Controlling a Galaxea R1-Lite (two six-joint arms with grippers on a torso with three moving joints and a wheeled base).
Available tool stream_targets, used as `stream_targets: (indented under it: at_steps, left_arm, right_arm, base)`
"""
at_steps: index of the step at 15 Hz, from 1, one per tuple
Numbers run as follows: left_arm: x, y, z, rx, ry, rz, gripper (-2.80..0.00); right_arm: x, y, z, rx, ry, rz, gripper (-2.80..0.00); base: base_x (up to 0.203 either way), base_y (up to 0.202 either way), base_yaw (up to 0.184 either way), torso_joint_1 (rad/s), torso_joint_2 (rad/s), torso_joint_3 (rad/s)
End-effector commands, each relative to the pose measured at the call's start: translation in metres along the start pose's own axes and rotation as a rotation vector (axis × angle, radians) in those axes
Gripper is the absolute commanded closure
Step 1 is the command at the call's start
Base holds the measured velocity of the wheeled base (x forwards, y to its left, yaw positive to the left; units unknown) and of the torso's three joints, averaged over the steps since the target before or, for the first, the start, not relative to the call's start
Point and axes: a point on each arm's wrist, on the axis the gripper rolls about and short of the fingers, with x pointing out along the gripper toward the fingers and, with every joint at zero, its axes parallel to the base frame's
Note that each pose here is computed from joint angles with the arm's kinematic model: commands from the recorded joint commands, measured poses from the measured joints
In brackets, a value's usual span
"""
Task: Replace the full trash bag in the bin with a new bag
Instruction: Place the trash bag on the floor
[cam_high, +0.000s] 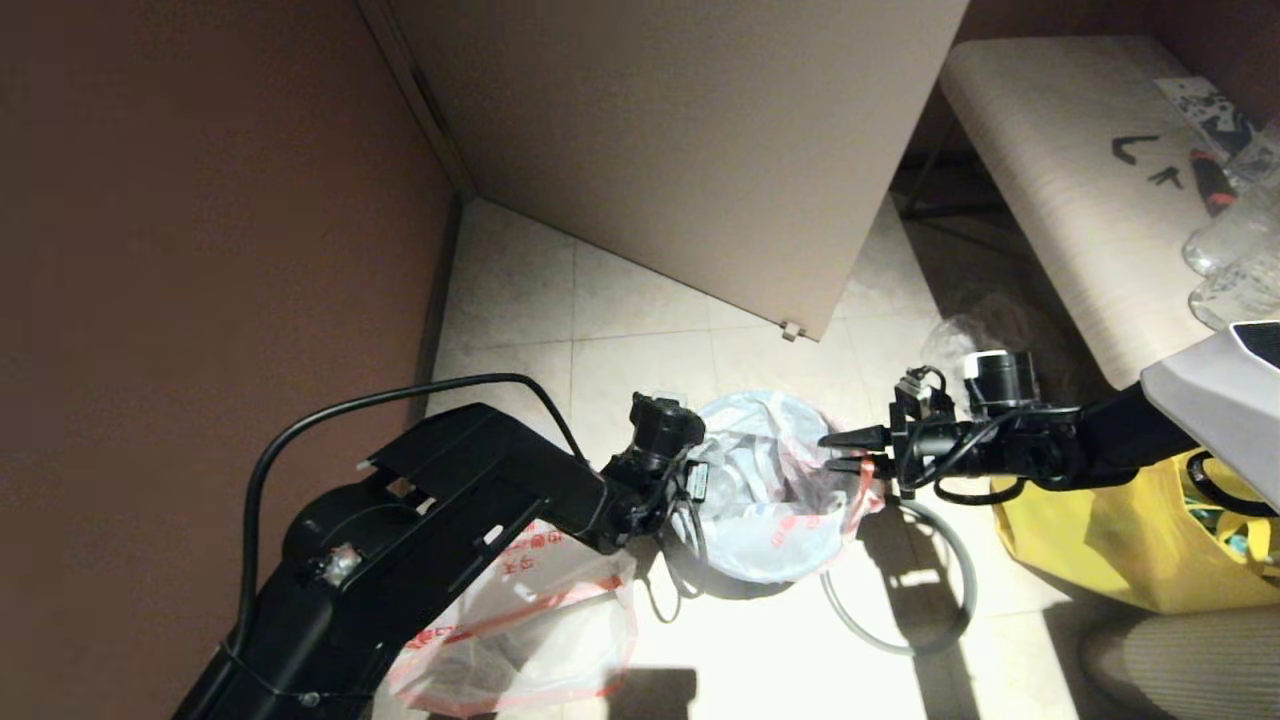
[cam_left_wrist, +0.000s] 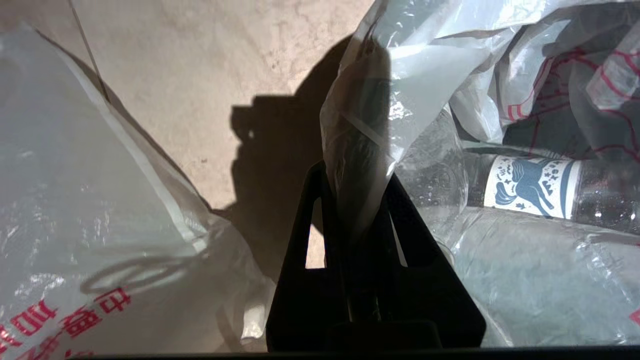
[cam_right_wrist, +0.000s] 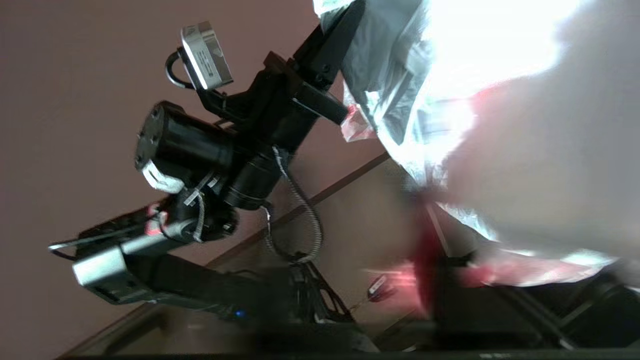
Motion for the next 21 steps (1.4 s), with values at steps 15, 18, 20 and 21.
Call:
stream_targets:
  at_steps: [15, 18, 20, 21]
  left_arm:
    - [0.009, -0.018, -0.012, 0.159, -0.088, 0.087, 0.00]
    - [0.010, -0.018, -0.014, 0.160, -0.085, 0.091, 0.00]
    - [0.010, -0.018, -0.014, 0.162, -0.084, 0.105, 0.00]
    - [0.011, -0.018, -0.014, 0.161, -0.086, 0.105, 0.00]
  right_arm:
    - [0.017, 0.057, -0.003, -0.043, 0.035, 0.077, 0.00]
    - [0.012, 0.075, -0.008, -0.059, 0.050, 0.105, 0.00]
    - [0.007, 0.085, -0.011, -0.070, 0.060, 0.119, 0.00]
    - [0.004, 0.092, -0.015, -0.079, 0.063, 0.127, 0.00]
  base:
    - [0.000, 0.000, 0.000, 0.000, 0.00, 0.000]
    - [0.000, 0.000, 0.000, 0.000, 0.00, 0.000]
    - [0.000, 0.000, 0.000, 0.000, 0.00, 0.000]
    - [0.000, 0.000, 0.000, 0.000, 0.00, 0.000]
